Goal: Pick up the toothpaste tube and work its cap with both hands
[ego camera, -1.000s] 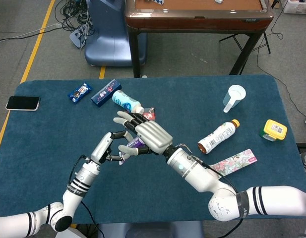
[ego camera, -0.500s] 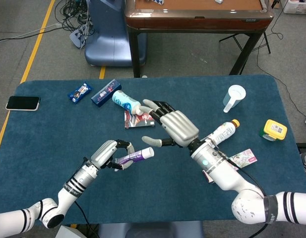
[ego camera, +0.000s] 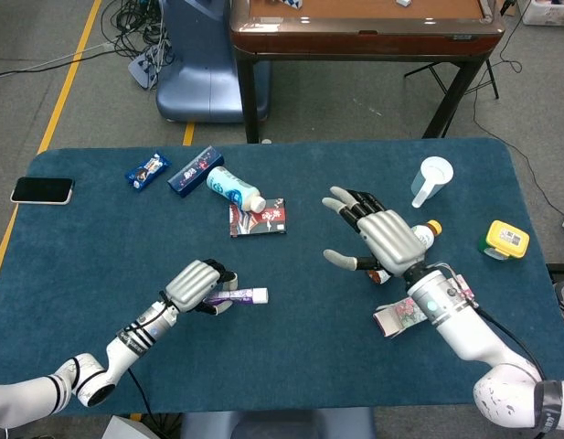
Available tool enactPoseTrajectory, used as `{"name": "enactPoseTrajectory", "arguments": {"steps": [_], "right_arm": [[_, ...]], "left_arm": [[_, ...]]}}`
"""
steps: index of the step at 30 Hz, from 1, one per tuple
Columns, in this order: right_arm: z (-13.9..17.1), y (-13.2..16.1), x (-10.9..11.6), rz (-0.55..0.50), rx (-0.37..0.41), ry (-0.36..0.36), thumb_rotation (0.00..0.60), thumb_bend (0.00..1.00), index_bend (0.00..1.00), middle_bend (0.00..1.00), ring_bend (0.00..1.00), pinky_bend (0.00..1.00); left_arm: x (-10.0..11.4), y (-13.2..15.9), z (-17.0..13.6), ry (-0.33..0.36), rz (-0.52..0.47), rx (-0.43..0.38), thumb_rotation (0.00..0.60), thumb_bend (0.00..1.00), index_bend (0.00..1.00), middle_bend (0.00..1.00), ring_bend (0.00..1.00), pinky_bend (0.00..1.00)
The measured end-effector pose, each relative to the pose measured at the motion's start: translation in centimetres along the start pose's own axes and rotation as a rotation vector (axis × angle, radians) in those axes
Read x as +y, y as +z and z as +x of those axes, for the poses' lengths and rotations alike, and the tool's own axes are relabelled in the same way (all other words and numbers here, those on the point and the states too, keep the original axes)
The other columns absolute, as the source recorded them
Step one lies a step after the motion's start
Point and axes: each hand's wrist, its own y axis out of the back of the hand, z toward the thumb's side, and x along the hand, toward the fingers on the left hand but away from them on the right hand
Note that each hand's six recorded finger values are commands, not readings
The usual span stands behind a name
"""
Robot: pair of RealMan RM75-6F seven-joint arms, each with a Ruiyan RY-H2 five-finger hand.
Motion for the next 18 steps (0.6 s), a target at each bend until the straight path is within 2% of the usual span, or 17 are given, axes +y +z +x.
{"name": "enactPoseTrajectory", "arguments": {"steps": [5,9,13,18], "right_arm": [[0.8,-2.0,0.1,0.001,-0.038,-0.006,0.000,0.07,0.00,0.00,0.00,0.00],[1.6,-3.7,0.2,0.023,-0.071,-0.013,0.000,0.07,0.00,0.00,0.00,0.00],[2.5,-5.2,0.4,0.034,-0.103,-0.023,0.000,0.07,0.00,0.00,0.00,0.00],[4.2,-6.9,0.5,0.056,-0.146,-0.039,0.000,0.08,0.00,0.00,0.00,0.00]], "left_arm": [[-1.1,-0.8,0.0,-0.033,0.052,0.046,0.600,0.46,0.35,0.46,0.29,0.31],[-1.3,-1.6,-0.2,-0.045,0.092,0.087,0.600,0.46,0.20,0.34,0.22,0.27],[-0.8,-2.4,-0.8,-0.041,0.109,0.139,0.600,0.46,0.10,0.27,0.18,0.25],[0.6,-3.3,-2.2,-0.007,0.085,0.213,0.600,0.46,0.07,0.25,0.16,0.24]]}}
